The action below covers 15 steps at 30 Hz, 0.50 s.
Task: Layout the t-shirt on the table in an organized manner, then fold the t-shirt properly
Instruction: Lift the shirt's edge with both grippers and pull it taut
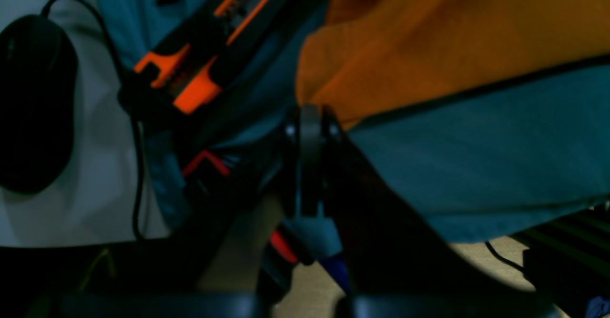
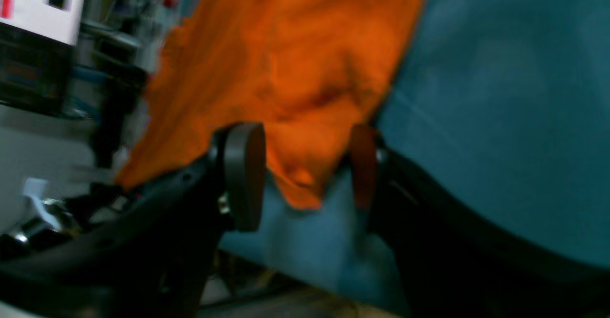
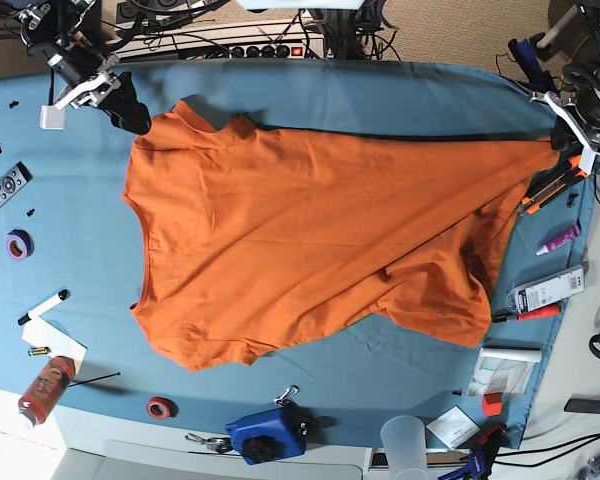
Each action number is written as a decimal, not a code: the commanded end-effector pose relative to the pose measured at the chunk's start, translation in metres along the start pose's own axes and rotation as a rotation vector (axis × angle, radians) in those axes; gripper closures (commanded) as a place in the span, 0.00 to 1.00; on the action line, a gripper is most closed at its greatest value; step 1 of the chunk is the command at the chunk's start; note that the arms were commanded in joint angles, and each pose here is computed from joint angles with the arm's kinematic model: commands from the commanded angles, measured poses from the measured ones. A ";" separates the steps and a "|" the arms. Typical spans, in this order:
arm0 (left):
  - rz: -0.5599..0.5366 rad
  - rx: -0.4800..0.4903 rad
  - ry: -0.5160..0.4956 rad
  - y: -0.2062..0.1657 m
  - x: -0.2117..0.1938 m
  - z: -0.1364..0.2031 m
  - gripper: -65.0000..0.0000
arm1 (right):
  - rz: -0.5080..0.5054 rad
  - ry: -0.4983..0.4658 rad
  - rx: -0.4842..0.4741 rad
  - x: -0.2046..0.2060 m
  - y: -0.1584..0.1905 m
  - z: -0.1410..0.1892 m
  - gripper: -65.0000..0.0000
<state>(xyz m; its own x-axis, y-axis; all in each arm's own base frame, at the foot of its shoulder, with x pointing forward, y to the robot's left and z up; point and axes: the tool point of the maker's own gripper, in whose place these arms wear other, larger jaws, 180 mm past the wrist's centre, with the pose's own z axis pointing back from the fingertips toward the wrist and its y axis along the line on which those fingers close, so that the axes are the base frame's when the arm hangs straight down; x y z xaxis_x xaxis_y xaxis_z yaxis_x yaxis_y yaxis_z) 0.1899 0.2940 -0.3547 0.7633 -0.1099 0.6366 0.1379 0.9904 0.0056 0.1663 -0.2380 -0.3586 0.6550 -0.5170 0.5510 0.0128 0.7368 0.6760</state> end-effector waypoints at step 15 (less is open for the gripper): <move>-0.023 0.011 -0.058 0.005 0.016 0.005 1.00 | 0.099 0.180 -0.054 -0.035 0.005 -0.040 0.57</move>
<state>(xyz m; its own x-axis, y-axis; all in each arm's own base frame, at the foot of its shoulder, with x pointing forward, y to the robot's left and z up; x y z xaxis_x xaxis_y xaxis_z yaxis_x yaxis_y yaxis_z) 0.1930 0.2934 -0.3519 0.7471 -0.1073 0.6560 0.1379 0.9904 0.0050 0.1813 -0.1941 -0.3893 0.7533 -0.3872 0.5316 -0.0359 0.7829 0.6211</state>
